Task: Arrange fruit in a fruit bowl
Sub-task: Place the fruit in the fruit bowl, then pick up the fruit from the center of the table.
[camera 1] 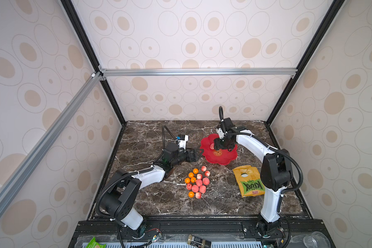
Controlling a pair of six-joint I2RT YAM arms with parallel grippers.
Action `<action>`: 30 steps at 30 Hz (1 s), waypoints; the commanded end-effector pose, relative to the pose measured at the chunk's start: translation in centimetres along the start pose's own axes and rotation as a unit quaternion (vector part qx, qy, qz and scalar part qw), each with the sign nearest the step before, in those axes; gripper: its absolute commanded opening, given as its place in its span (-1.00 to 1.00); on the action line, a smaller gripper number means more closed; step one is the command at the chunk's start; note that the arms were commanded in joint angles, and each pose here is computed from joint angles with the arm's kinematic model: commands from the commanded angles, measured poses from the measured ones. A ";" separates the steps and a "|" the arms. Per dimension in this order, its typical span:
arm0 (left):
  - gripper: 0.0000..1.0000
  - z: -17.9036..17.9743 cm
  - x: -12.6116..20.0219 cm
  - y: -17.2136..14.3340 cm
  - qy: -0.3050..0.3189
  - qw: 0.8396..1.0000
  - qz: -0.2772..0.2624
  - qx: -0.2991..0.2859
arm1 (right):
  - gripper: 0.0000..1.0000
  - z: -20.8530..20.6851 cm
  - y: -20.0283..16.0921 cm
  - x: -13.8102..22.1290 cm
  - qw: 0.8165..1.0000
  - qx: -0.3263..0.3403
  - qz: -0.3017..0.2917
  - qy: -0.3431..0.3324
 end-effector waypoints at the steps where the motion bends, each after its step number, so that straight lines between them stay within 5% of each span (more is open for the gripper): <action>1: 0.96 -0.4 1.3 -0.5 0.012 1.000 -0.002 -0.010 | 0.23 1.2 -2.3 0.4 1.000 0.004 0.008 -0.002; 16: 0.96 -0.6 6.2 -4.8 0.002 1.000 0.012 0.021 | 0.08 5.3 -10.4 2.2 0.999 0.019 0.029 0.016; 30: 0.96 -0.1 7.2 -6.4 -0.016 0.999 0.024 0.041 | -0.07 8.6 -11.3 3.2 0.999 0.007 0.033 -0.012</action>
Point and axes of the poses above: each gripper's point midway between its finger pads, its own x axis back along the fingers, its own z axis along the line the jaws close on, y = z × x, the point moved 10 cm from there along x, back along the fingers, and after that the axes turned 7 degrees about x, right-handed, at the moved point
